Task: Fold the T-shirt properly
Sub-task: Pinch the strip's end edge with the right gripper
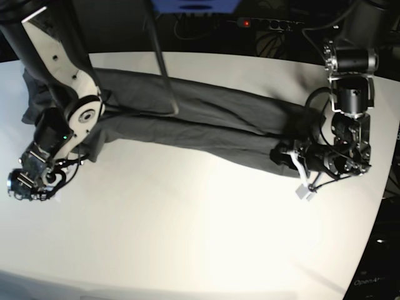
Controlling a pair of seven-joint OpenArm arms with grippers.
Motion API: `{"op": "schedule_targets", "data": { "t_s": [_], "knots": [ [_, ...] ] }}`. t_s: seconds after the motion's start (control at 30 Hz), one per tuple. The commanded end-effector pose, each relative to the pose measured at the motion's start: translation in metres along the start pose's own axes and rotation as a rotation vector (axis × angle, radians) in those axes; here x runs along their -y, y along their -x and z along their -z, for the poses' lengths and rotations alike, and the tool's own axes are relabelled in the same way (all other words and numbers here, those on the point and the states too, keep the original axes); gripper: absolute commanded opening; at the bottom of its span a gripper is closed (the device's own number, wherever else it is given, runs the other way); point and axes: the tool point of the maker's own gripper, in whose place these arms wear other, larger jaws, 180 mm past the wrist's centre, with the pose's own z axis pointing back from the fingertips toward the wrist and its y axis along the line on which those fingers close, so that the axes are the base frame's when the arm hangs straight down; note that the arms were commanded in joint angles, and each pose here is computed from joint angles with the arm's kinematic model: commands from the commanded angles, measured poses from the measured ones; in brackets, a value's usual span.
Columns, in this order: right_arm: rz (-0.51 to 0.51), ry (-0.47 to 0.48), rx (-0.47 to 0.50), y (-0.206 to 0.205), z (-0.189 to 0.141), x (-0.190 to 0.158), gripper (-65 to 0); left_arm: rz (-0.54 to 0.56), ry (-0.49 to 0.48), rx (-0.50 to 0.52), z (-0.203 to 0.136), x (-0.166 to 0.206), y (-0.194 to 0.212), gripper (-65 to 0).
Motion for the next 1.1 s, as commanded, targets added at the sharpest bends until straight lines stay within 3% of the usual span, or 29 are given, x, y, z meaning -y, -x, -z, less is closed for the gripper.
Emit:
{"op": "schedule_targets", "data": {
  "t_s": [0.0, 0.1, 0.53, 0.87, 1.07],
  "knots": [
    [0.004, 0.034, 0.052, -0.015, -0.018, 0.012, -62.1, -0.008, -0.118, -0.213, 0.001, -0.024, 0.050, -61.1],
    [0.015, 0.119, 0.043, -0.003, -0.028, 0.027, -62.5, -0.008, -0.118, -0.205, 0.002, -0.024, 0.050, -61.1],
    [-0.123, 0.462, 0.147, 0.026, -0.079, 0.018, -62.5, -0.013, -0.118, -0.207, 0.003, -0.024, 0.055, -61.1],
    [-0.217, 0.570, 0.213, 0.064, -0.098, -0.008, -62.5, -0.013, -0.118, -0.207, 0.003, -0.024, 0.055, -61.1],
    [-0.293, 0.557, 0.147, 0.094, -0.080, -0.027, -62.7, -0.011, -0.117, -0.208, 0.004, -0.023, 0.055, -61.1]
  ]
}}
